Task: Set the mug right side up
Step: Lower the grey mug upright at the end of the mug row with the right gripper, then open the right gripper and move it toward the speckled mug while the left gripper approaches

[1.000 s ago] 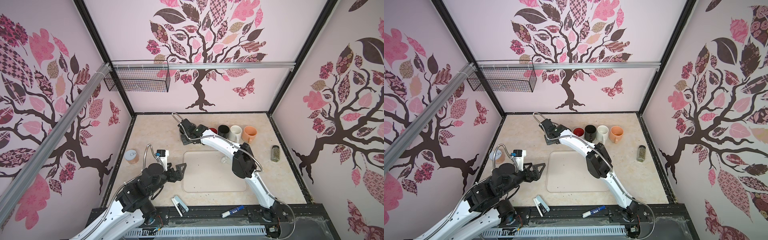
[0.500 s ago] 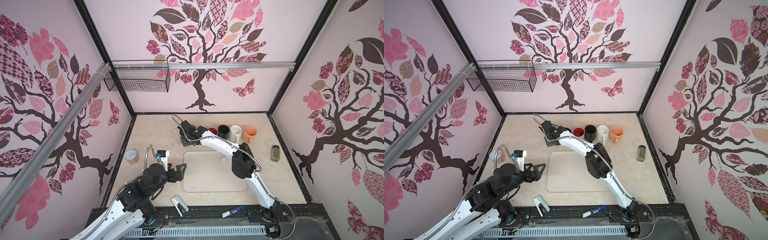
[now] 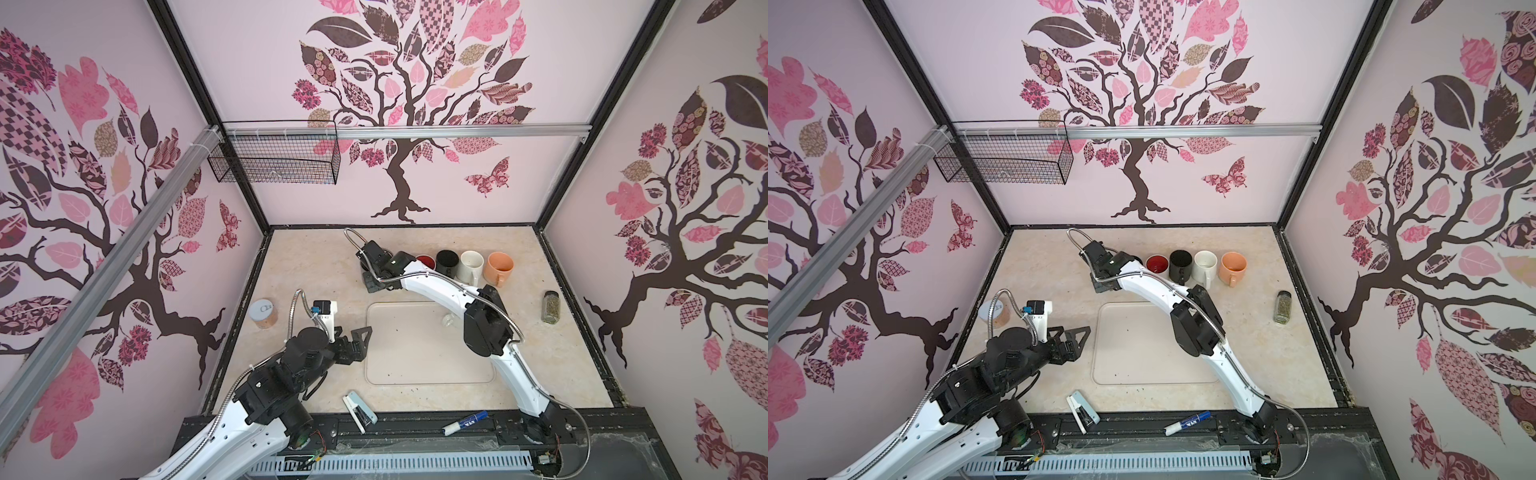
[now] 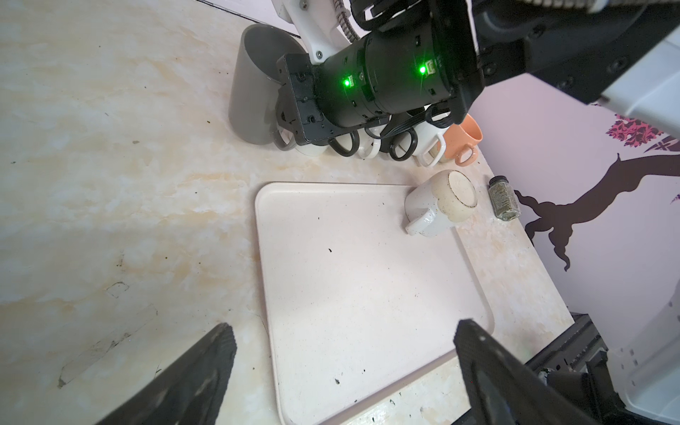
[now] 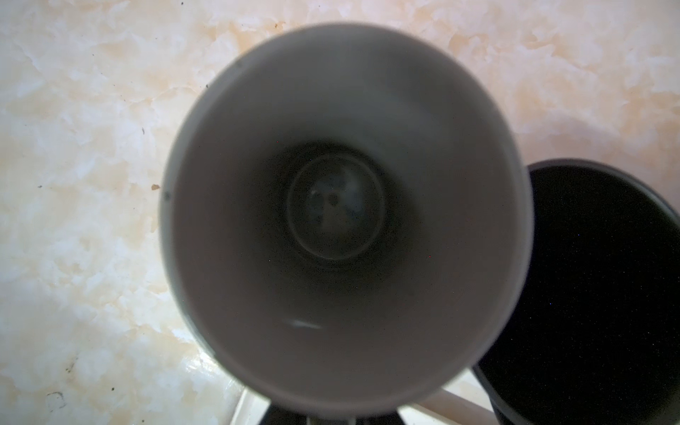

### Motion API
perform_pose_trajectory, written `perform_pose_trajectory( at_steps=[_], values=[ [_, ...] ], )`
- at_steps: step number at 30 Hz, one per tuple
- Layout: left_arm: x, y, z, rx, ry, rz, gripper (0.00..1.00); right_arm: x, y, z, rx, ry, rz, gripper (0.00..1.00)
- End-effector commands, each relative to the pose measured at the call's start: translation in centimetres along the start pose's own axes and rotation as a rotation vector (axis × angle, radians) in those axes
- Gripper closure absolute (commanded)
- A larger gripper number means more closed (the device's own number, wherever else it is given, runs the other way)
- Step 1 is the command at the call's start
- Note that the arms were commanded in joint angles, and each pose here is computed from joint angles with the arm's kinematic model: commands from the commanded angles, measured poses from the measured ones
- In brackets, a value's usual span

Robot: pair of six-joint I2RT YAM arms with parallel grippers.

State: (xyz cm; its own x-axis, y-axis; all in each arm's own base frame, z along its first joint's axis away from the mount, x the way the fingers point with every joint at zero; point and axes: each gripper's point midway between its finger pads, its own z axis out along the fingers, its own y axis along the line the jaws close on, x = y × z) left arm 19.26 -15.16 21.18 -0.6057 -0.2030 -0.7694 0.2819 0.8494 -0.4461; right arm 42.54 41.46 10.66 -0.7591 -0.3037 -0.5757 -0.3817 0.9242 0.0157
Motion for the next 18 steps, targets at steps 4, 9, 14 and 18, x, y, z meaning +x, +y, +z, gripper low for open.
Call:
perform_pose_trajectory(
  at_steps=[4,9,14,18],
  values=[
    [0.5,0.3,0.5,-0.008,0.013,0.005,0.04,-0.5,-0.3,1.4,0.012,-0.017,0.011,1.0],
    [0.5,0.3,0.5,-0.009,0.014,0.005,0.04,-0.4,-0.4,1.4,0.008,-0.012,0.012,0.93],
    [0.5,0.4,0.5,-0.015,0.01,0.006,0.04,-0.9,-0.4,0.2,0.005,-0.022,0.022,0.76],
    [0.6,0.5,0.6,-0.023,0.017,0.011,0.04,-1.6,-0.7,-1.6,-0.012,-0.067,0.041,0.7]
  ],
)
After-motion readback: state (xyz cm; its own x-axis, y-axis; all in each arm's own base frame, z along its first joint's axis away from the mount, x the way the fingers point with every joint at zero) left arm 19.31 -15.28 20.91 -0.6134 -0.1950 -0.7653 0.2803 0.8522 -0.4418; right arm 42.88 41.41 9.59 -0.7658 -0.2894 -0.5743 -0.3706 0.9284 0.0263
